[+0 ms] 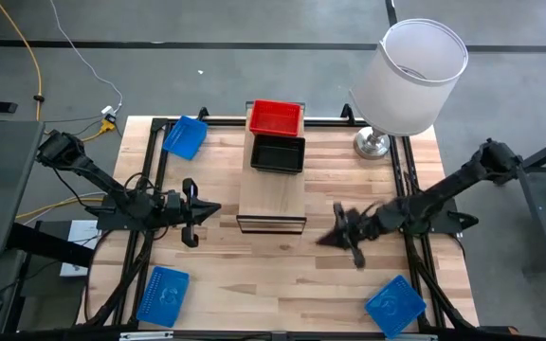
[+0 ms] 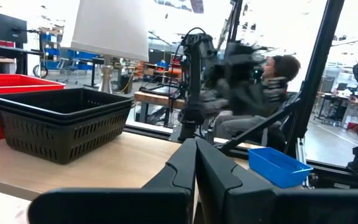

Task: Stack baskets on shelf by color
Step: Put the bottom right blue bin on the shelf

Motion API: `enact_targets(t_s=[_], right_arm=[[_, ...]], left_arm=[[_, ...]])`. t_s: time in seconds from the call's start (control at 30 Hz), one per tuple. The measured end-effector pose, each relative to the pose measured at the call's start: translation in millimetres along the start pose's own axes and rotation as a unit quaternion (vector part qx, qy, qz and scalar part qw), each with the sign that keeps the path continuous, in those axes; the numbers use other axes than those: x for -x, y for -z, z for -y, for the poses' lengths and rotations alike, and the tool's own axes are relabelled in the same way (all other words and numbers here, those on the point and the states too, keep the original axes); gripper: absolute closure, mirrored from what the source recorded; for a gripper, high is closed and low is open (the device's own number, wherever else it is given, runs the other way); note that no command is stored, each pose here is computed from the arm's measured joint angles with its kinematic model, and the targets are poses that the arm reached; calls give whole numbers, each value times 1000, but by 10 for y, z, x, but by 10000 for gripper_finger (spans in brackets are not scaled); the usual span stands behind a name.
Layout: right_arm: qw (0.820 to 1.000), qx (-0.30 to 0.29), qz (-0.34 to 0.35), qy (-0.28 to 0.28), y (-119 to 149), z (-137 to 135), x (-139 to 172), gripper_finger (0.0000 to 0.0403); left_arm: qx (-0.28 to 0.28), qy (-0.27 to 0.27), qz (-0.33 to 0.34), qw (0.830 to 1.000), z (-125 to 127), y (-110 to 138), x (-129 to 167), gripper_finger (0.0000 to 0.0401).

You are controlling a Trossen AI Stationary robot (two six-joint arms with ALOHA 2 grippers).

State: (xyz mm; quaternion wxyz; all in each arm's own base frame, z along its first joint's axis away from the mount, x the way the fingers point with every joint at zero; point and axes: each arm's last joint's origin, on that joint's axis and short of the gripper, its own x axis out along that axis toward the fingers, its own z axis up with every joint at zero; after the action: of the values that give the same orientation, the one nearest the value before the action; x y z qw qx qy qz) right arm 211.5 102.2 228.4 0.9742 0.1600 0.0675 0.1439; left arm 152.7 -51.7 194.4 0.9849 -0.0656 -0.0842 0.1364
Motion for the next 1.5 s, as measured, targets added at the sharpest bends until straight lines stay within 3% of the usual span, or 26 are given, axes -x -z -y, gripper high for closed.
enact_targets(t_s=[0.1,0.27,0.53,0.7,0.8,0.87,1.07,1.17,1.27,1.4,1.5], right_arm=[[988,-44,-132,69,20,-279,-15,403],[915,-132,-290,246,8,-731,122,403],[771,-243,-448,381,219,-1362,226,403],[665,-261,-517,472,392,-1494,287,403],[614,-267,-551,498,489,-1511,296,403],[597,-267,-562,505,524,-1516,292,403],[597,-263,-558,514,578,-1513,264,402],[586,-269,-549,532,633,-1472,283,389],[567,-276,-558,540,763,-1403,312,358],[530,-277,-585,547,953,-1280,387,297],[521,-268,-586,560,1020,-1207,431,255]], left_arm=[[0,0,0,1000,0,0,0,400],[0,-4,0,1000,-2,-1,0,400],[-8,-13,0,1000,-7,-2,-1,400],[-17,-13,0,1000,-7,-2,-1,400],[-17,-13,0,1000,-7,-2,-1,398],[-18,-13,0,1000,-7,-2,-1,398],[-19,-13,0,1000,-7,-1,-1,398],[-18,-13,0,1000,-6,0,-1,398],[-16,-13,-1,1000,-6,1,-1,398],[-15,-13,-2,1000,-6,4,-1,398],[-15,-13,-2,1000,-6,4,-1,398]])
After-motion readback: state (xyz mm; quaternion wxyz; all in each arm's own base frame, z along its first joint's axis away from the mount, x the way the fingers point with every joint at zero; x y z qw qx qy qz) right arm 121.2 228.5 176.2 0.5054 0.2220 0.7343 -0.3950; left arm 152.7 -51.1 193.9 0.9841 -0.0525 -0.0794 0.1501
